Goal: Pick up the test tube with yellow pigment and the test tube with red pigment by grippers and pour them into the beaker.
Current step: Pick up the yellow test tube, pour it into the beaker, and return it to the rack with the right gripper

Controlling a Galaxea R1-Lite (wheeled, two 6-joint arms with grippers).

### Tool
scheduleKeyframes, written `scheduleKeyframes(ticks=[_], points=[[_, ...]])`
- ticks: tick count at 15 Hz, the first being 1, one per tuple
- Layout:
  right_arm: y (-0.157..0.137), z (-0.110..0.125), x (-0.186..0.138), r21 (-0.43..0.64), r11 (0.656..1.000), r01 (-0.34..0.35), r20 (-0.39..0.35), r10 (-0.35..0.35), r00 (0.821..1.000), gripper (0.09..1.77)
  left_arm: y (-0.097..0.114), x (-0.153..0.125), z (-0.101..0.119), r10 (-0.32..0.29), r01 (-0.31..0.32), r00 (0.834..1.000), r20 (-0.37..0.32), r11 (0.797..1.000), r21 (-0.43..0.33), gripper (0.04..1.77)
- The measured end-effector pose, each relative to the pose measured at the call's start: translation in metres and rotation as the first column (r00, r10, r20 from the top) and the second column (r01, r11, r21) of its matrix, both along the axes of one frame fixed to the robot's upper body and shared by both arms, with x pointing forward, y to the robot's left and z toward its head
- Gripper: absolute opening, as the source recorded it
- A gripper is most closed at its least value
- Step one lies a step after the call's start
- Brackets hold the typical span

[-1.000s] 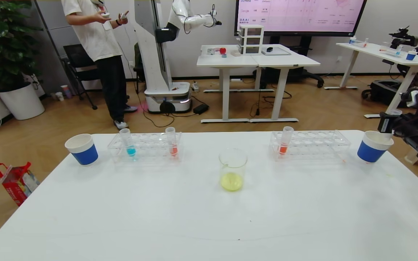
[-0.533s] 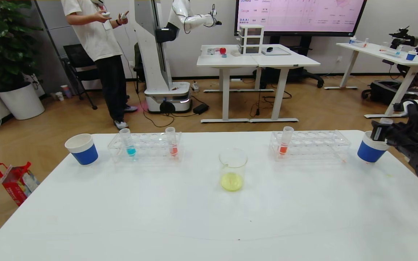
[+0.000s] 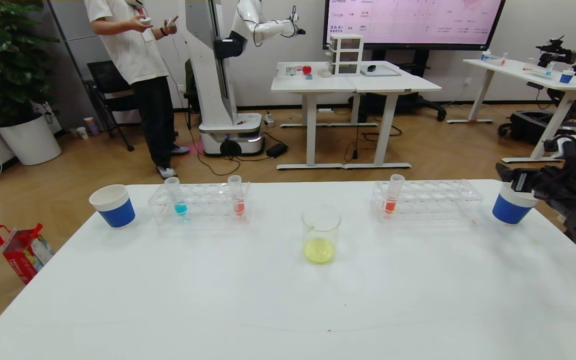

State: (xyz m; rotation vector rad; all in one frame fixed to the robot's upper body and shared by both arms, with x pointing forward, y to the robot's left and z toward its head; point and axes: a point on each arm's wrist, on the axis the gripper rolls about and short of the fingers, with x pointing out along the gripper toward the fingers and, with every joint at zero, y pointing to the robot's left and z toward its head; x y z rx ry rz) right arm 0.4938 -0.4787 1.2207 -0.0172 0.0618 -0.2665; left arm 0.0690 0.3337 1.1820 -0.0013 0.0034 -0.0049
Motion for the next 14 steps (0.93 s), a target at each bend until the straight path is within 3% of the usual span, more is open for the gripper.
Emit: scheduleKeyframes(ticks=[3,7,10,14], points=[[0.024,0.02,0.002,-0.019,0.996,-0.085,0.055,0.086,0.995,1.74,0.0,0.0,0.0,0.0,0.0,1.0,0.0,1.0,0.0,1.75],[0.103,0.057,0.001,-0.035,0.968,-0.248,0.1,0.25,0.963,1.74,0.0,0.0,0.0,0.0,0.0,1.0,0.0,1.0,0.0,1.75],[0.165,0.077,-0.008,-0.034,0.962,-0.271,0.122,0.273,0.954,1.74,0.0,0.0,0.0,0.0,0.0,1.0,0.0,1.0,0.0,1.75],[0.184,0.099,-0.034,-0.044,0.954,-0.298,0.162,0.301,0.94,1.74,0.0,0.0,0.0,0.0,0.0,1.0,0.0,1.0,0.0,1.75]])
